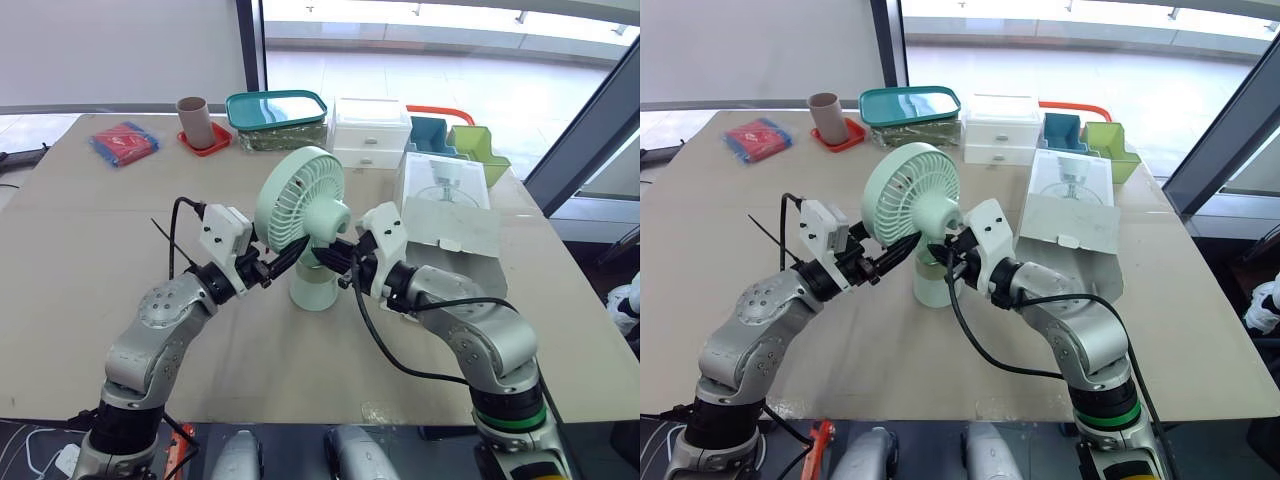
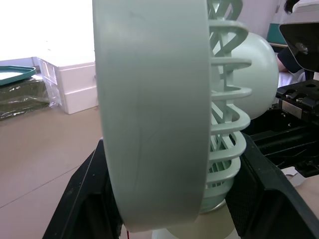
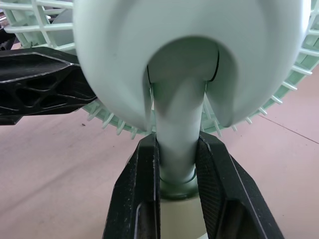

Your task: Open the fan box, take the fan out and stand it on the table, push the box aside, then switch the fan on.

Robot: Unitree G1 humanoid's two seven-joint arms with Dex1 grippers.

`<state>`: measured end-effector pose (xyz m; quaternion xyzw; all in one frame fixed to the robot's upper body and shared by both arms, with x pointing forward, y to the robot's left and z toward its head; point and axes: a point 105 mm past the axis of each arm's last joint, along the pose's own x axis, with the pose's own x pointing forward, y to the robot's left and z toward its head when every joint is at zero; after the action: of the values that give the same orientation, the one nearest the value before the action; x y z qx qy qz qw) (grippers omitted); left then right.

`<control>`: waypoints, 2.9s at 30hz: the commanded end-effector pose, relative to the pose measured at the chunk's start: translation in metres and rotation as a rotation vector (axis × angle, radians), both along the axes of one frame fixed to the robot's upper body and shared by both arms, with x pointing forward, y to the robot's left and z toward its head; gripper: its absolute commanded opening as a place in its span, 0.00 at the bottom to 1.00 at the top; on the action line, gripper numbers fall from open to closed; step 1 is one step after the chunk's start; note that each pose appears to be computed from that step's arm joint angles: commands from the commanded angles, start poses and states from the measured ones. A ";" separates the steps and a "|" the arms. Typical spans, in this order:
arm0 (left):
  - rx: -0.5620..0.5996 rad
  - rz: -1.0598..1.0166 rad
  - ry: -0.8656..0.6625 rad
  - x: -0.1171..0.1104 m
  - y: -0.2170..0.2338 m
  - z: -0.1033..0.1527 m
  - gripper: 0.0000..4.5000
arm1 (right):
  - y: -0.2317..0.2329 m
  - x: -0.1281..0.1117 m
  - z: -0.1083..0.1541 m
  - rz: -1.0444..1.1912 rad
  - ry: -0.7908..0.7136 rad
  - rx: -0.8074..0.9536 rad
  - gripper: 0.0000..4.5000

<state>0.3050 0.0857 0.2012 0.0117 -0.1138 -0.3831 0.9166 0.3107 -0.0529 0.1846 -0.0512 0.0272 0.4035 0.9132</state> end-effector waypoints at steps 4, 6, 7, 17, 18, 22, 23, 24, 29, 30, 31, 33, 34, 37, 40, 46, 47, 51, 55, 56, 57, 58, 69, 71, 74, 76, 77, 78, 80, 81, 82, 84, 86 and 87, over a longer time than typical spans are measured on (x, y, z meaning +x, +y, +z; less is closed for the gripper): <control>-0.014 -0.087 0.000 -0.017 0.003 -0.003 0.99 | -0.006 0.000 0.004 -0.014 -0.029 -0.010 0.10; -0.018 -0.117 0.024 -0.022 0.009 -0.006 0.99 | -0.007 0.000 0.004 -0.013 -0.028 -0.009 0.10; -0.018 -0.134 0.033 -0.025 0.011 -0.007 0.99 | -0.008 0.000 0.004 -0.013 -0.027 -0.009 0.10; 0.130 -0.189 0.071 -0.039 0.046 -0.021 0.99 | -0.017 -0.012 0.004 0.140 -0.052 0.028 0.10; 0.142 -0.190 0.073 -0.039 0.048 -0.023 0.99 | -0.017 -0.013 0.004 0.153 -0.054 0.033 0.10; 0.212 -0.201 0.100 -0.045 0.066 -0.033 0.99 | -0.018 -0.023 0.008 0.269 -0.072 0.066 0.10; 0.225 -0.207 0.107 -0.046 0.069 -0.034 0.99 | -0.018 -0.024 0.009 0.291 -0.080 0.068 0.10; 0.233 -0.213 0.110 -0.047 0.071 -0.035 0.99 | -0.018 -0.025 0.010 0.308 -0.086 0.069 0.10; 0.282 -0.245 0.147 -0.050 0.081 -0.042 0.99 | -0.016 -0.036 0.015 0.468 -0.106 0.105 0.10; 0.289 -0.249 0.152 -0.050 0.082 -0.044 0.99 | -0.015 -0.038 0.015 0.485 -0.106 0.111 0.10; 0.292 -0.255 0.163 -0.051 0.082 -0.045 0.99 | -0.015 -0.039 0.015 0.497 -0.105 0.113 0.10; 0.294 -0.267 0.180 -0.052 0.082 -0.047 0.99 | -0.014 -0.043 0.012 0.536 -0.105 0.101 0.10; 0.294 -0.272 0.185 -0.052 0.082 -0.048 0.99 | -0.014 -0.046 0.010 0.560 -0.106 0.092 0.10; 0.304 -0.312 0.203 -0.055 0.078 -0.052 0.99 | -0.008 -0.054 0.006 0.649 -0.116 0.071 0.10; 0.298 -0.331 0.219 -0.056 0.076 -0.054 0.99 | -0.007 -0.056 0.002 0.679 -0.118 0.057 0.10; 0.299 -0.385 0.253 -0.057 0.066 -0.063 0.94 | -0.001 -0.055 -0.020 0.733 -0.126 -0.027 0.10; 0.297 -0.392 0.257 -0.058 0.064 -0.064 0.94 | 0.000 -0.055 -0.021 0.734 -0.126 -0.026 0.10; 0.319 -0.427 0.293 -0.061 0.056 -0.077 0.94 | 0.002 -0.051 -0.022 0.735 -0.140 -0.033 0.10; 0.330 -0.430 0.295 -0.058 0.055 -0.080 0.94 | 0.003 -0.049 -0.022 0.734 -0.157 -0.039 0.10; 0.331 -0.430 0.295 -0.058 0.055 -0.080 0.94 | 0.003 -0.049 -0.022 0.734 -0.159 -0.040 0.10; 0.327 -0.429 0.293 -0.057 0.054 -0.079 0.94 | 0.003 -0.048 -0.021 0.733 -0.161 -0.039 0.10; 0.328 -0.432 0.291 -0.057 0.053 -0.079 0.94 | 0.003 -0.048 -0.021 0.733 -0.163 -0.040 0.10; 0.221 -0.377 0.257 -0.046 0.053 -0.067 0.94 | 0.003 -0.047 -0.023 0.725 -0.168 -0.055 0.10; 0.247 -0.391 0.213 -0.049 0.053 -0.067 0.94 | 0.002 -0.047 -0.023 0.722 -0.168 -0.057 0.10; 0.313 -0.391 0.164 -0.050 0.056 -0.075 0.94 | 0.000 -0.046 -0.024 0.715 -0.162 -0.055 0.10; 0.338 -0.378 0.132 -0.047 0.058 -0.076 0.94 | -0.001 -0.046 -0.025 0.713 -0.161 -0.059 0.10; 0.345 -0.376 0.123 -0.046 0.058 -0.076 0.94 | -0.001 -0.046 -0.025 0.712 -0.161 -0.060 0.10; 0.356 -0.358 0.112 -0.044 0.061 -0.078 0.94 | -0.001 -0.046 -0.025 0.711 -0.161 -0.061 0.10; 0.375 -0.337 0.088 -0.040 0.064 -0.080 0.94 | -0.002 -0.045 -0.025 0.710 -0.160 -0.063 0.10; 0.384 -0.319 0.064 -0.038 0.066 -0.080 0.94 | -0.003 -0.045 -0.025 0.707 -0.160 -0.064 0.10; 0.385 -0.297 0.044 -0.036 0.066 -0.079 0.94 | -0.003 -0.045 -0.025 0.705 -0.160 -0.066 0.10; 0.346 -0.212 0.030 -0.027 0.069 -0.074 0.94 | -0.004 -0.045 -0.025 0.703 -0.161 -0.068 0.10; 0.316 -0.166 0.035 -0.022 0.070 -0.073 0.87 | -0.004 -0.045 -0.026 0.701 -0.161 -0.069 0.10; 0.291 -0.129 0.044 -0.018 0.072 -0.072 0.87 | -0.005 -0.045 -0.026 0.700 -0.161 -0.069 0.10</control>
<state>0.2669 0.1521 0.1120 0.1433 0.0081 -0.5354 0.8323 0.2630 -0.0517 0.1597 -0.1065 -0.0521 0.6953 0.7089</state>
